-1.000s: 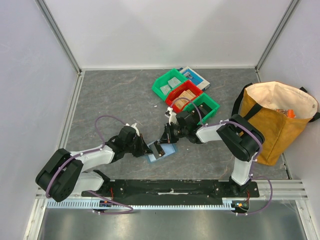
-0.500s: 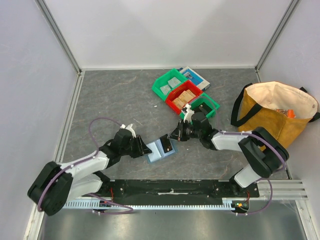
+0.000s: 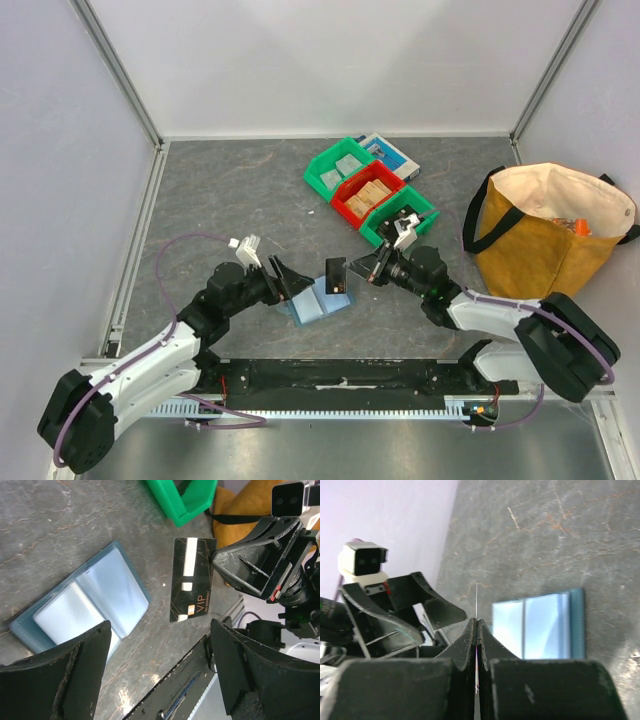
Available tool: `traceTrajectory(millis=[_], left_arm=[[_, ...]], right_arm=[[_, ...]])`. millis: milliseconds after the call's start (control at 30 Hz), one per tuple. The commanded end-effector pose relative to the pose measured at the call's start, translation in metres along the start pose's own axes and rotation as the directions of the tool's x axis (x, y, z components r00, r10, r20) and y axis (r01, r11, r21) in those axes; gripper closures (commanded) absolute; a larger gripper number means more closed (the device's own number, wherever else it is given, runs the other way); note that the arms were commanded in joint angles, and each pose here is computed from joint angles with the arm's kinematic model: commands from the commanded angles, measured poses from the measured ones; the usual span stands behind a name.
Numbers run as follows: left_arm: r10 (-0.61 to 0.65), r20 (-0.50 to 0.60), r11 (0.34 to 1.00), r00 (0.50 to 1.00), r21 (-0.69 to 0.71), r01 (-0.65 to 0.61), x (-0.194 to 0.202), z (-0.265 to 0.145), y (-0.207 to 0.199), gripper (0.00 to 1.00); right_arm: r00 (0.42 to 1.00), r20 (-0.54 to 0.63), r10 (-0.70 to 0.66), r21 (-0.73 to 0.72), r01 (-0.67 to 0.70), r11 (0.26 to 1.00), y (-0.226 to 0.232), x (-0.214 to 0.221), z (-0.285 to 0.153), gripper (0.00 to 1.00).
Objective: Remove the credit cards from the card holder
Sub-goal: Place the credit card in the storage box.
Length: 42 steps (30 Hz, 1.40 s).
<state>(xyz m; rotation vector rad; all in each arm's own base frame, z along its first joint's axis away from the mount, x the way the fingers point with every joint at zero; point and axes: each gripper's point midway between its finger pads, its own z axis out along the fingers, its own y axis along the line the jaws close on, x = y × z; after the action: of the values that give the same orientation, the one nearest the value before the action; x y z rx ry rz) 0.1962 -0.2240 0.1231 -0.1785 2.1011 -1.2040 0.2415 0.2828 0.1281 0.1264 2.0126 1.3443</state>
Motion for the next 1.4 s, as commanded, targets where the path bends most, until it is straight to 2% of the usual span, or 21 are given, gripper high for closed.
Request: traceTrajectory(millis=[0, 167, 400, 567, 633, 867, 933, 967, 1033, 1167, 1300, 1367], left_arm=[[-0.041, 0.043, 0.989, 0.998, 0.144, 0.035, -0.009, 0.0, -0.033, 0.14], [-0.046, 0.043, 0.972, 0.998, 0.23, 0.035, -0.009, 0.002, -0.055, 0.16], [-0.037, 0.033, 0.947, 0.999, 0.32, 0.025, -0.002, 0.007, -0.08, 0.2], [-0.037, 0.031, 0.936, 0.999, 0.352, 0.024, 0.0, 0.011, -0.09, 0.28], [-0.041, 0.041, 0.93, 0.998, 0.367, 0.024, -0.001, 0.011, -0.093, 0.36], [-0.044, 0.037, 0.922, 0.998, 0.387, 0.026, 0.0, 0.011, -0.098, 0.98], [-0.027, 0.042, 0.926, 0.999, 0.377, 0.009, 0.001, 0.011, -0.096, 0.98], [-0.011, 0.046, 0.934, 0.999, 0.358, -0.006, 0.001, 0.012, -0.092, 0.98], [0.056, 0.055, 0.946, 0.997, 0.316, -0.07, -0.001, 0.012, -0.089, 0.98], [0.252, 0.005, 0.951, 0.968, 0.182, -0.248, -0.003, 0.006, -0.076, 0.98], [0.425, -0.099, 0.904, 0.9, 0.102, -0.416, -0.008, -0.007, -0.076, 0.98], [0.508, -0.162, 0.861, 0.846, 0.102, -0.498, -0.008, -0.016, -0.077, 0.98]], right_arm=[[0.982, 0.172, 0.072, -0.148, -0.047, 0.988, 0.046, -0.032, -0.012, 1.0], [0.969, 0.222, 0.108, -0.197, -0.064, 0.978, 0.063, -0.039, -0.022, 1.0], [0.963, 0.236, 0.133, -0.241, -0.074, 0.968, 0.077, -0.038, -0.03, 1.0], [0.961, 0.241, 0.139, -0.254, -0.076, 0.964, 0.082, -0.037, -0.031, 1.0], [0.961, 0.241, 0.138, -0.257, -0.074, 0.964, 0.083, -0.037, -0.032, 1.0], [0.962, 0.241, 0.129, -0.254, -0.066, 0.965, 0.08, -0.033, -0.033, 1.0], [0.964, 0.244, 0.102, -0.243, -0.041, 0.969, 0.079, -0.033, -0.033, 0.99], [0.965, 0.25, 0.083, -0.234, -0.023, 0.972, 0.079, -0.034, -0.034, 0.95], [0.968, 0.252, 0.016, -0.204, 0.037, 0.978, 0.078, -0.034, -0.036, 0.8], [0.944, 0.257, -0.207, -0.077, 0.233, 0.969, 0.075, -0.045, -0.045, 0.71], [0.863, 0.248, -0.441, 0.02, 0.45, 0.893, 0.08, -0.061, -0.067, 0.57], [0.793, 0.24, -0.56, 0.018, 0.573, 0.819, 0.095, -0.068, -0.078, 0.51]])
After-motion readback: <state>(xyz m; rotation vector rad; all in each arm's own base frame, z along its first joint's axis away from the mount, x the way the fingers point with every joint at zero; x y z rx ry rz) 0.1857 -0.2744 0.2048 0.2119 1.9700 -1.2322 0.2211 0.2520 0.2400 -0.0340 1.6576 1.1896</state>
